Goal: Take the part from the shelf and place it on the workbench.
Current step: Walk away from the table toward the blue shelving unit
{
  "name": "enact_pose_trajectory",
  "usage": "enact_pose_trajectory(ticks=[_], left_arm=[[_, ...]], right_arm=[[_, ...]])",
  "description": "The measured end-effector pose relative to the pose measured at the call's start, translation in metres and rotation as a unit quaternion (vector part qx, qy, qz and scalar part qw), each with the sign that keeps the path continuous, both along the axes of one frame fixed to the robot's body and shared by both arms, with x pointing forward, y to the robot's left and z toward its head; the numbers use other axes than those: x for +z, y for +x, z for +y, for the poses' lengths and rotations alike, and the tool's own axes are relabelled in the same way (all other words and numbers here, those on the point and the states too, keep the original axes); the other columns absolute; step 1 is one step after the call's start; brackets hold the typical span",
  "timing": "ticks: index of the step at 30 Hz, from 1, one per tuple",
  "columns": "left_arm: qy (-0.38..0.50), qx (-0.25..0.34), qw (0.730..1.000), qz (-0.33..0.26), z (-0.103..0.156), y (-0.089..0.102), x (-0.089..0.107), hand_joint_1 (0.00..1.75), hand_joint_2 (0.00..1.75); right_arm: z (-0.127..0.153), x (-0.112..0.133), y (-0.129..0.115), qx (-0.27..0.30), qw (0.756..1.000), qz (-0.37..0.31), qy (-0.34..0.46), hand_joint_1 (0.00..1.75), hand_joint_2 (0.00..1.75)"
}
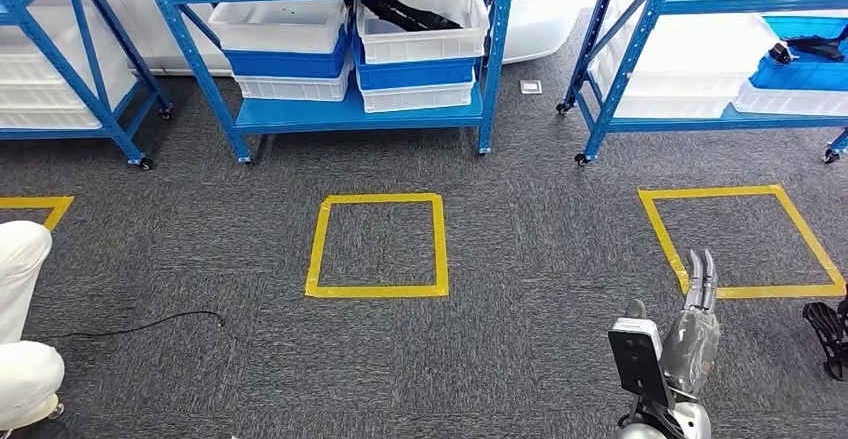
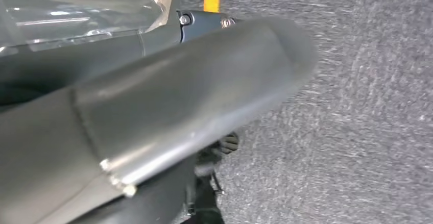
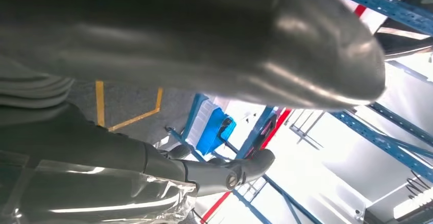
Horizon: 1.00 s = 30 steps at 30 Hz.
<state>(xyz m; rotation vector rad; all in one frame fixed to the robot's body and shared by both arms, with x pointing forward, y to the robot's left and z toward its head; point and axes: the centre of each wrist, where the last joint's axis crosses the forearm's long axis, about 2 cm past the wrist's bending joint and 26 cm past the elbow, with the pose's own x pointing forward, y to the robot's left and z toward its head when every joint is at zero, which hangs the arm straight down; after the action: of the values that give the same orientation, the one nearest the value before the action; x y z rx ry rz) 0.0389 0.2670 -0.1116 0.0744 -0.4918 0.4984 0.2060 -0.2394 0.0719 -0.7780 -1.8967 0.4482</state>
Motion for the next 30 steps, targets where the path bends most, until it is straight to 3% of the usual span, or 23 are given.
enact_pose_trajectory(ticks=[7,13,23,30], left_arm=[[0.000,-0.003,1.000,0.019,0.000,-0.020,-0.002,0.00,0.00],[0.001,-0.006,1.000,0.014,0.000,-0.016,-0.001,0.00,0.00],[0.002,-0.002,1.000,0.027,-0.004,-0.025,-0.002,0.00,0.00],[0.002,0.003,1.000,0.016,-0.008,-0.013,-0.001,0.00,0.00]], right_arm=[[-0.003,-0.004,-0.007,-0.009,1.000,0.008,0.001,0.00,0.00],[-0.005,0.002,-0.006,-0.014,1.000,-0.005,-0.003,0.00,0.00],[-0.011,-0.003,-0.019,-0.011,1.000,0.019,-0.014,0.00,0.00],[-0.006,0.009,-0.011,-0.003,1.000,0.001,-0.010,0.00,0.00]])
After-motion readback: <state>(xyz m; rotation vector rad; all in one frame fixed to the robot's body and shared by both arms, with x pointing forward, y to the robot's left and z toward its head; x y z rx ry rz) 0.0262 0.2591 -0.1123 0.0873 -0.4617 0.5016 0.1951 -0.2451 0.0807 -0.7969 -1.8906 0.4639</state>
